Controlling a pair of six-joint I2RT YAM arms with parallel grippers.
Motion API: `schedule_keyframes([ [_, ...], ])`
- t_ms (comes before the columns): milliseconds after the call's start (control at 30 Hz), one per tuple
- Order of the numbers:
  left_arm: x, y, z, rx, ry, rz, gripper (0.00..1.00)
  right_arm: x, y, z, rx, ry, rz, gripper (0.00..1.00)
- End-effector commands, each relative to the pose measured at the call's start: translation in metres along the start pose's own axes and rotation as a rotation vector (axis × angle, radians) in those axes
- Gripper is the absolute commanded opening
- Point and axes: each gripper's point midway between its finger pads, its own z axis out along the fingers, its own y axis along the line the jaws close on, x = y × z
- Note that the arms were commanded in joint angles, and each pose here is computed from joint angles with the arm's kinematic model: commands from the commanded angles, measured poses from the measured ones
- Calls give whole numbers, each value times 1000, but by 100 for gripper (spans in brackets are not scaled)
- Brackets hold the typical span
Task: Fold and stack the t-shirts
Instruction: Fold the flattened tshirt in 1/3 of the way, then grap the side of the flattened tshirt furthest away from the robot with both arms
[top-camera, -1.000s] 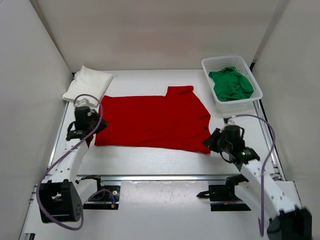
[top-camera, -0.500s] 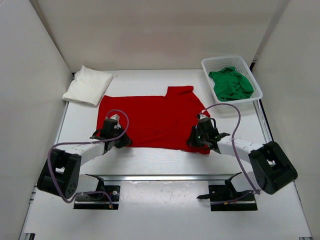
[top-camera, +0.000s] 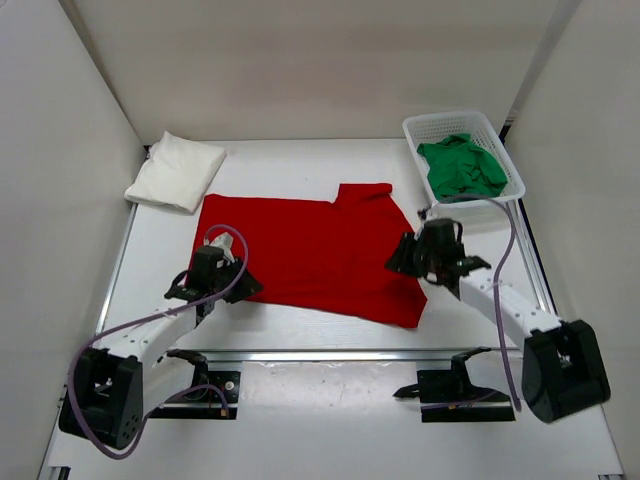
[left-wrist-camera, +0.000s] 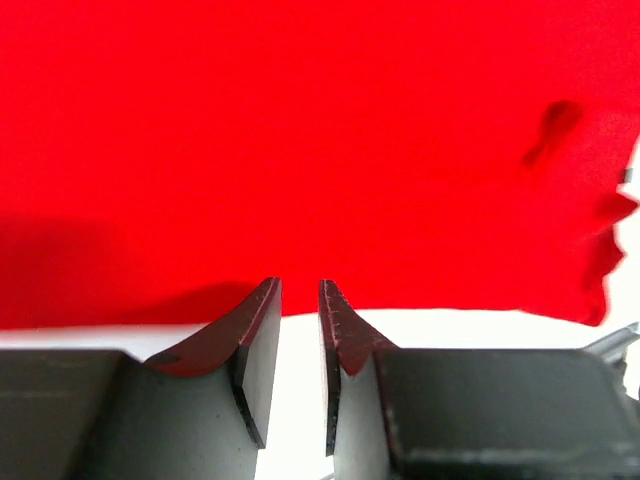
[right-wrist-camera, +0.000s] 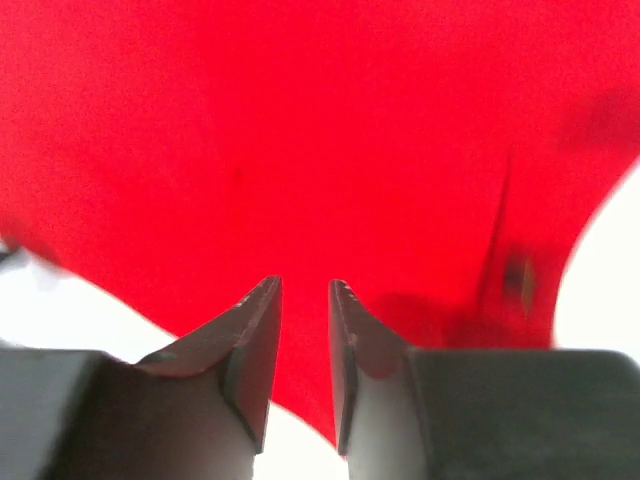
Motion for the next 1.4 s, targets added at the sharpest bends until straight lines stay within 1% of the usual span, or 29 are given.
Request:
schedule_keyframes([
  [0, -40, -44, -3, 85, -60, 122, 33, -82, 14, 9, -30, -151, -78, 23],
  [67, -47, -58, 5, 111, -26, 146, 31, -126, 4, 31, 6, -193, -66, 17],
  [100, -45, -65, 6, 140, -1, 167, 31, -146, 2, 44, 22, -212, -66, 16],
  [133, -43, -64, 11, 143, 18, 155, 30, -160, -2, 48, 35, -225, -58, 14],
  [167, -38, -70, 13, 173, 43, 147, 30, -181, -4, 60, 46, -247, -58, 15],
  [200, -36, -75, 16, 188, 47, 149, 31, -197, -9, 74, 65, -271, -49, 20],
  [233, -35, -75, 17, 189, 50, 149, 30, -213, -11, 76, 70, -311, -53, 27],
  [267, -34, -77, 18, 189, 45, 159, 31, -231, -14, 87, 86, -328, -51, 29],
  [300, -28, -76, 20, 183, 57, 162, 31, -247, -17, 101, 101, -333, -52, 31],
  [333, -24, -79, 20, 196, 65, 166, 31, -255, -23, 116, 123, -309, -45, 34],
  [433, -20, -77, 20, 196, 77, 159, 31, -272, -42, 148, 190, -253, -28, 34],
  [567, -18, -81, 20, 215, 78, 164, 31, -276, -60, 173, 245, -209, -20, 34],
  [633, -19, -77, 22, 206, 83, 151, 32, -272, -67, 184, 271, -180, -4, 34],
  [667, -21, -77, 22, 207, 77, 142, 31, -273, -65, 183, 280, -175, 4, 34],
  [767, -23, -78, 22, 210, 74, 143, 31, -271, -71, 198, 299, -148, -2, 33],
  [800, -21, -79, 23, 211, 83, 146, 31, -275, -72, 196, 305, -155, 4, 33],
  [867, -23, -79, 24, 211, 81, 136, 32, -273, -75, 200, 332, -123, 9, 33],
  [933, -26, -79, 24, 210, 70, 138, 31, -268, -82, 201, 387, -105, 9, 33],
  [1067, -30, -78, 23, 212, 65, 125, 31, -270, -86, 198, 436, -119, 1, 33],
  [1100, -31, -81, 23, 214, 58, 136, 31, -273, -86, 196, 451, -132, -3, 34],
  [1167, -32, -79, 24, 207, 54, 133, 31, -269, -89, 197, 473, -116, -7, 33],
  [1233, -33, -82, 23, 223, 52, 124, 31, -272, -80, 197, 434, -106, -10, 33],
  [1267, -31, -82, 23, 222, 58, 119, 31, -267, -84, 199, 437, -92, 7, 32],
  [1333, -32, -81, 24, 219, 58, 123, 31, -263, -75, 204, 393, -72, 25, 29],
  [1367, -33, -81, 24, 220, 52, 123, 31, -263, -77, 205, 391, -72, 29, 26],
])
